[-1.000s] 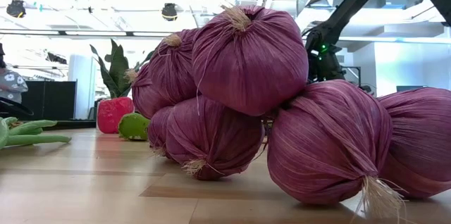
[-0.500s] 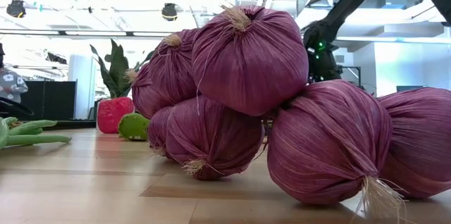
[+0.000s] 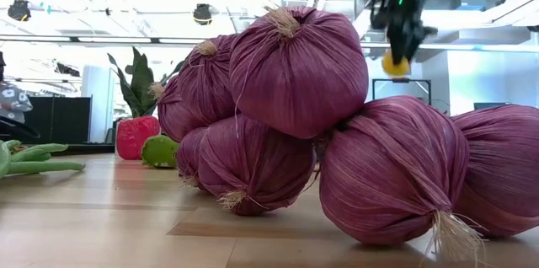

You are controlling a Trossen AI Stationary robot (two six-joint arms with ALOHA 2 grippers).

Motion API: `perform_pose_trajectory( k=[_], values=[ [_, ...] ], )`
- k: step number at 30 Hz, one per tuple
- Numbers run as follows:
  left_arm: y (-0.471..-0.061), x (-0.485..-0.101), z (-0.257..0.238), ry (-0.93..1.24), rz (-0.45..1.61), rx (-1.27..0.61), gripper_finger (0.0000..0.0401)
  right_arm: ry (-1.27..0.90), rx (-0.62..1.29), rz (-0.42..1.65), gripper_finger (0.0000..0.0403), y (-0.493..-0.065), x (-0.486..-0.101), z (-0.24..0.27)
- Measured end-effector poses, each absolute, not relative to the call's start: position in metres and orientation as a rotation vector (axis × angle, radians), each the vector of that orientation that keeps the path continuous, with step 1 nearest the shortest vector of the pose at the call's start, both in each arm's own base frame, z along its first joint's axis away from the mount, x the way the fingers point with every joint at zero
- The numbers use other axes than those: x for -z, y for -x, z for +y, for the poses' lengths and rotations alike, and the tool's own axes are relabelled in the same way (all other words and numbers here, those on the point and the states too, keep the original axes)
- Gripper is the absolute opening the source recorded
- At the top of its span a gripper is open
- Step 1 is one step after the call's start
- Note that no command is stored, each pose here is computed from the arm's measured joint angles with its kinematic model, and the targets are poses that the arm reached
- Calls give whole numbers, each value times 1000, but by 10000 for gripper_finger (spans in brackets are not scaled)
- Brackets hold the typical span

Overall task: Build produce basket
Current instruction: Put the lemon into the basket

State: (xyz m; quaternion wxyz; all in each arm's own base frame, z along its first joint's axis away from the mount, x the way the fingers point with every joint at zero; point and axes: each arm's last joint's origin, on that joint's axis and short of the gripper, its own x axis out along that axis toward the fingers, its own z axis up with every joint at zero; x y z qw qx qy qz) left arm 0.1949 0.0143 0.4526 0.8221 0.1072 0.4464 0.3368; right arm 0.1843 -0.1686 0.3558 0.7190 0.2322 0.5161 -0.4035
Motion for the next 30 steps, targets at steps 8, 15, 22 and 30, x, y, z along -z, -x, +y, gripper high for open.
perform_pose_trajectory(
  k=[8, 15, 22, 30],
  values=[
    [-202, -439, 17, -227, 984, -734, 250, -399, 554, 672, 112, -174, -424, -102],
    [-204, -440, 23, -205, 972, -748, 250, -321, 309, 699, 112, -215, -415, -68],
    [-203, -437, 27, -147, 1016, -682, 250, -323, 149, 1030, 112, -280, -343, -60],
    [-200, -435, 28, -129, 1058, -661, 250, -297, 170, 1222, 112, -311, -288, -94]
  ],
)
